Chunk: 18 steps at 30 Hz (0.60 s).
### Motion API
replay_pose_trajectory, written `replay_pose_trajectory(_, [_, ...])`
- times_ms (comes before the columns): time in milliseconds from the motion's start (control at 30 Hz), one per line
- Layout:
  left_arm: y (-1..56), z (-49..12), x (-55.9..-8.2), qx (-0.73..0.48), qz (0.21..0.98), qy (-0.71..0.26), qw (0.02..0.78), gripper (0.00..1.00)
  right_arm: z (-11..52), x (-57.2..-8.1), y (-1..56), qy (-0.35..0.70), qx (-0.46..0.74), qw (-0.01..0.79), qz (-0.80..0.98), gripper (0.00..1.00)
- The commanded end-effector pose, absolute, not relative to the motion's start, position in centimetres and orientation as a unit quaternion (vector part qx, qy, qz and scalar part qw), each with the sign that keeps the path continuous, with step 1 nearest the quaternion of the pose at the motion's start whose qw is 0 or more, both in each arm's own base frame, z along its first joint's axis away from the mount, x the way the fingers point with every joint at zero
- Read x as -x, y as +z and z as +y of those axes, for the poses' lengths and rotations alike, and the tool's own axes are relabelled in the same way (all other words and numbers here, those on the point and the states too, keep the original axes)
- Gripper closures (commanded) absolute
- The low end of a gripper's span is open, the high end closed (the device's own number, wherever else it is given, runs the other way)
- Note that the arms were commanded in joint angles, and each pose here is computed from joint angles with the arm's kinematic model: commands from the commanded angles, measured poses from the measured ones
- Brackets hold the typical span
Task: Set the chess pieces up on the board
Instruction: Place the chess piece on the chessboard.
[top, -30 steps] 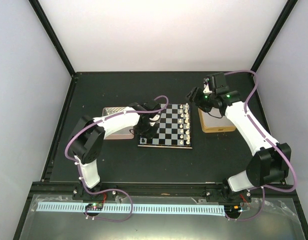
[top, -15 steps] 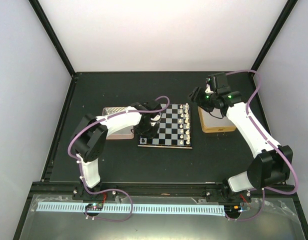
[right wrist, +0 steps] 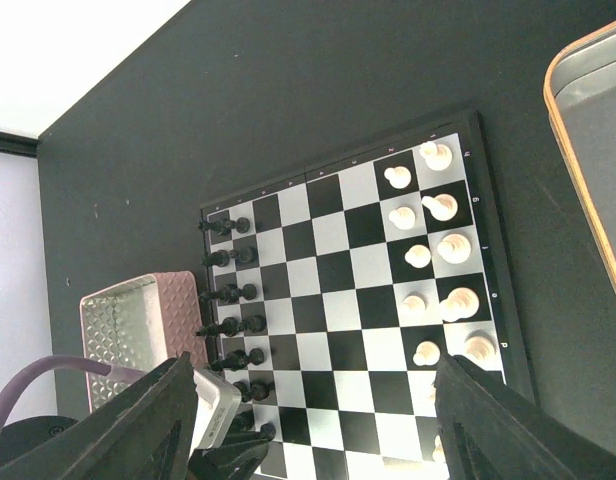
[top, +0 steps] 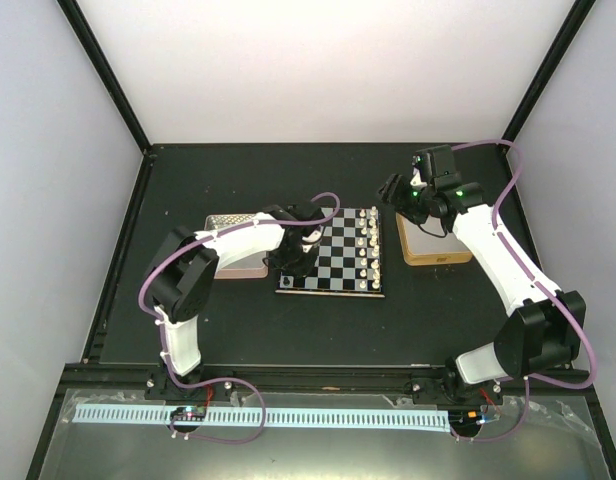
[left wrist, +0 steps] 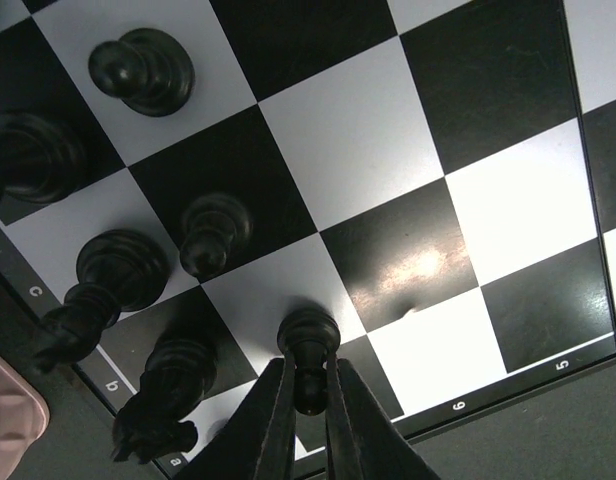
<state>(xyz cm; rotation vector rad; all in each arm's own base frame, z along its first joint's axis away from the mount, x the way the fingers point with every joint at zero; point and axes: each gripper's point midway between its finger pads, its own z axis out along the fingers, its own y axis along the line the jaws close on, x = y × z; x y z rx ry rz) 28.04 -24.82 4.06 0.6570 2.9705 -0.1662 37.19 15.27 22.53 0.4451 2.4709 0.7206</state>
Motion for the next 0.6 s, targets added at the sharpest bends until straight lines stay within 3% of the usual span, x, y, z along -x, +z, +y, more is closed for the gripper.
replay_pose_trajectory(0, [4.67,-25.36,-29.13,-0.216,0.973,-0.057,0.056,0.90,14.94,-37.19,22.87,0.263,-0.168,0.265,0.912,0.34])
replay_pose_trajectory(200, [4.94,-25.32,-29.24,-0.214,0.973,-0.056,0.060,0.83,15.06,-37.19,22.71,0.265,-0.165,0.262,0.913,0.34])
replay_pose_trajectory(567, [5.32,-25.13,-29.57,-0.207,0.974,-0.052,0.070,0.87,15.08,-37.08,22.58,0.266,-0.165,0.261,0.913,0.34])
